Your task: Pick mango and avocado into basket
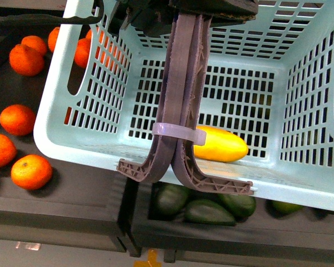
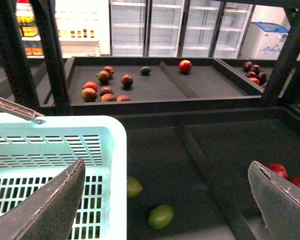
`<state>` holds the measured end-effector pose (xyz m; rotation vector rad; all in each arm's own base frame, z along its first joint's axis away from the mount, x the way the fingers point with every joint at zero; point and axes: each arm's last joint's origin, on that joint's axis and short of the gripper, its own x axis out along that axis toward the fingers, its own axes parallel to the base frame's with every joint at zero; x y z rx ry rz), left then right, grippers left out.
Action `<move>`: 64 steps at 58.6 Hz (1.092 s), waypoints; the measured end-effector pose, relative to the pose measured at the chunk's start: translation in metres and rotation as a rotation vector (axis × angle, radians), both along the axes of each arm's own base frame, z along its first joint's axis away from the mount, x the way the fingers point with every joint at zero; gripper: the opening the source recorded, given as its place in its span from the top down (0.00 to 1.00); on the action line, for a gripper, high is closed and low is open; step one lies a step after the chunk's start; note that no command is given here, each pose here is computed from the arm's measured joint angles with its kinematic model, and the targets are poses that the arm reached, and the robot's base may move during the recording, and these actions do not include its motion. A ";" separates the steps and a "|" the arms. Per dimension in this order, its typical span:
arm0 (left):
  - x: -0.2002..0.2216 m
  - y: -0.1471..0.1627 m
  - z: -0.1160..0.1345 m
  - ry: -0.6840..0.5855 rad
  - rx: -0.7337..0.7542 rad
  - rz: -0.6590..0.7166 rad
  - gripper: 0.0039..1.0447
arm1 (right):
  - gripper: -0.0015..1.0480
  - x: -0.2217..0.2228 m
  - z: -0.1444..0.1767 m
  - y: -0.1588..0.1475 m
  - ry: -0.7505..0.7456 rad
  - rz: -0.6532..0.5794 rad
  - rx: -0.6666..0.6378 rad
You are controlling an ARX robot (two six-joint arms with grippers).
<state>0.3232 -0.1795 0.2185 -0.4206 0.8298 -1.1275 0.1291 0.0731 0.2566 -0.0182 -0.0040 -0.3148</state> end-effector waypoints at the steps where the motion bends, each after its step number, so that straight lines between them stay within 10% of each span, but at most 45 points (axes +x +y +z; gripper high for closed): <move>1: 0.001 0.001 0.000 0.000 0.000 0.003 0.95 | 0.08 0.000 0.000 0.000 0.002 0.002 -0.002; 18: 0.003 0.004 0.000 -0.006 0.011 0.029 0.95 | 0.08 0.000 0.000 0.001 0.008 0.012 0.002; 31: 0.000 -0.001 0.000 -0.001 -0.003 -0.009 0.95 | 0.08 0.014 -0.007 -0.019 0.355 0.101 0.201; 47: 0.000 0.000 0.000 -0.003 0.004 0.004 0.95 | 0.08 0.085 -0.067 -0.149 0.589 -0.333 0.540; 64: 0.000 0.000 0.000 -0.001 0.002 0.004 0.95 | 0.08 0.133 -0.141 -0.169 0.834 -0.350 0.505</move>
